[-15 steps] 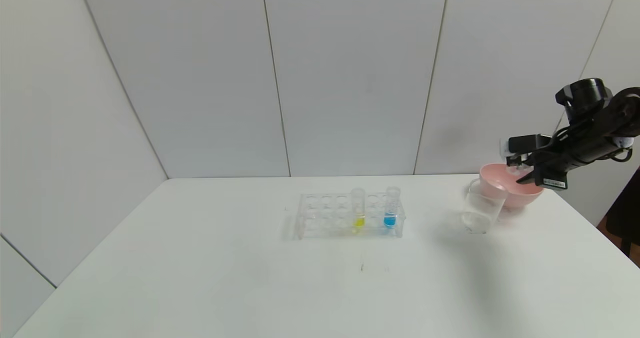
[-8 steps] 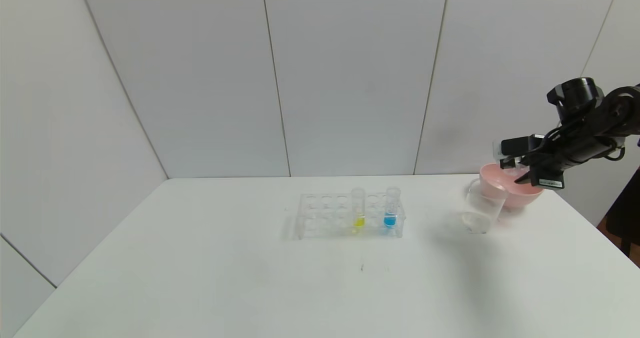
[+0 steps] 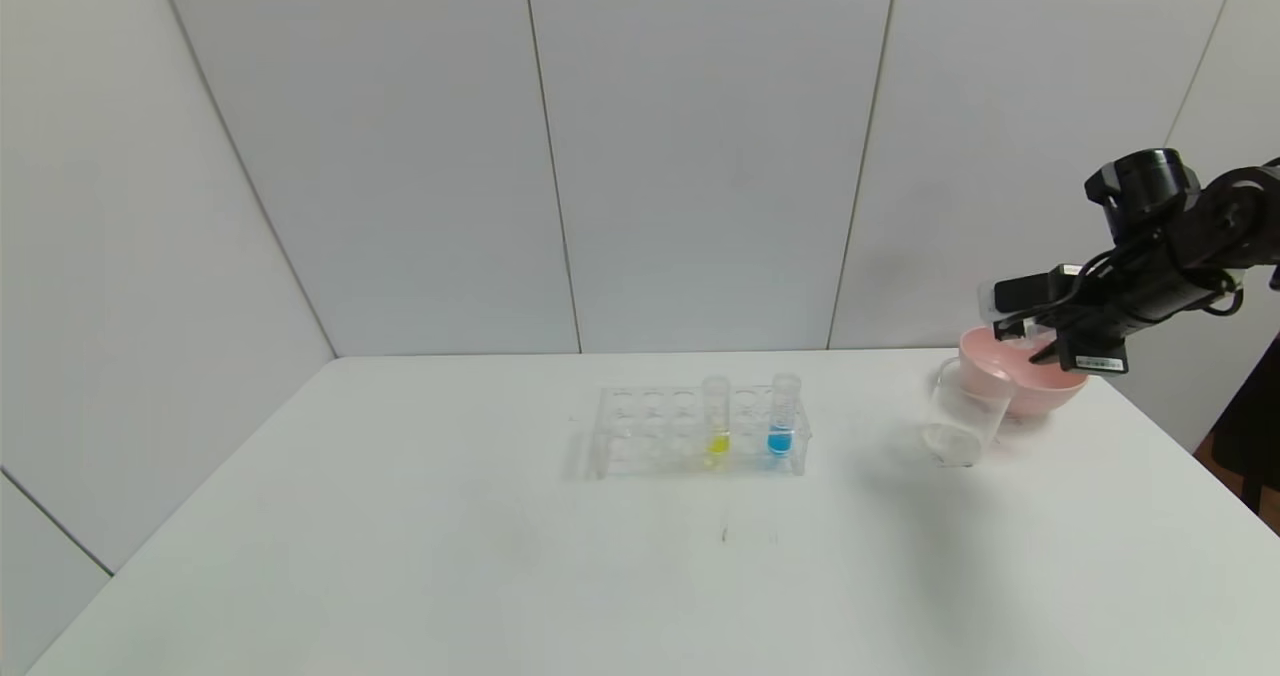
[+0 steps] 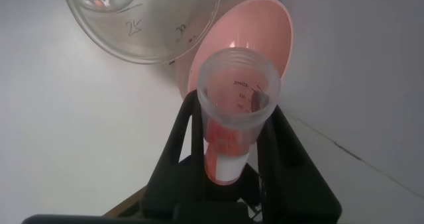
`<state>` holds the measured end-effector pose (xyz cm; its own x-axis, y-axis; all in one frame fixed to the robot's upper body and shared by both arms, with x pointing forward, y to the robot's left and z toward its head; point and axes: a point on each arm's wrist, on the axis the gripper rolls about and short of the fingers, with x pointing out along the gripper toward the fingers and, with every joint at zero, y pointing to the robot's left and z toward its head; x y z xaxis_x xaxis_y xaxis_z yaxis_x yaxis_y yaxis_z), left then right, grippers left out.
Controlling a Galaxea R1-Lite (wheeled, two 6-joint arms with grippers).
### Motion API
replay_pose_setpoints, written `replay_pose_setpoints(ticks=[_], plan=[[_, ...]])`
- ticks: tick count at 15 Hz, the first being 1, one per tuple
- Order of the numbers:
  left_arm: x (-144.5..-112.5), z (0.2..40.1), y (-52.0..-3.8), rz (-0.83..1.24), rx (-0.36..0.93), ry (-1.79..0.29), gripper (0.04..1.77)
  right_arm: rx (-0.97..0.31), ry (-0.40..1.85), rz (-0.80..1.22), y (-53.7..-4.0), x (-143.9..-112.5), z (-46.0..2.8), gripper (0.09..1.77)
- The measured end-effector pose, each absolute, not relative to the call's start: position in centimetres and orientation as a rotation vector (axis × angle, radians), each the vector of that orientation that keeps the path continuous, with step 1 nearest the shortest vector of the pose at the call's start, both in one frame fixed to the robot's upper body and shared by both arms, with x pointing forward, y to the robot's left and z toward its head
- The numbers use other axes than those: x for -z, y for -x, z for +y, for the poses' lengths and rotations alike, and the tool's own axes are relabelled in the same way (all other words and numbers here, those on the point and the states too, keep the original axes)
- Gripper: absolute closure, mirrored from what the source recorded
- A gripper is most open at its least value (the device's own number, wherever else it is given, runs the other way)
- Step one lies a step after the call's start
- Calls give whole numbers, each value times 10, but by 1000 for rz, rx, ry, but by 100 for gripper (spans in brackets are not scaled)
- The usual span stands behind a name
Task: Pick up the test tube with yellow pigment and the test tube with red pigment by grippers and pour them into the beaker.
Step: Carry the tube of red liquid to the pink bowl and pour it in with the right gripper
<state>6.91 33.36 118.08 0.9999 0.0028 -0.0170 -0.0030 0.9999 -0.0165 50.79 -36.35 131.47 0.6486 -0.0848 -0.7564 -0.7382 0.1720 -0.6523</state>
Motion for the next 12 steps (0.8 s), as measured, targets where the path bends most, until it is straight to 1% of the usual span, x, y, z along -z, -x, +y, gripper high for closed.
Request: replay_pose_setpoints(ticks=[4,12], plan=[[-1181,334,-69,17,-3,16,9,-483,1387,822,-506,-1318,-360,134],[-1181,334,-69,17,-3,16,9,-449,1424,846,-505,-1321,-351,134]])
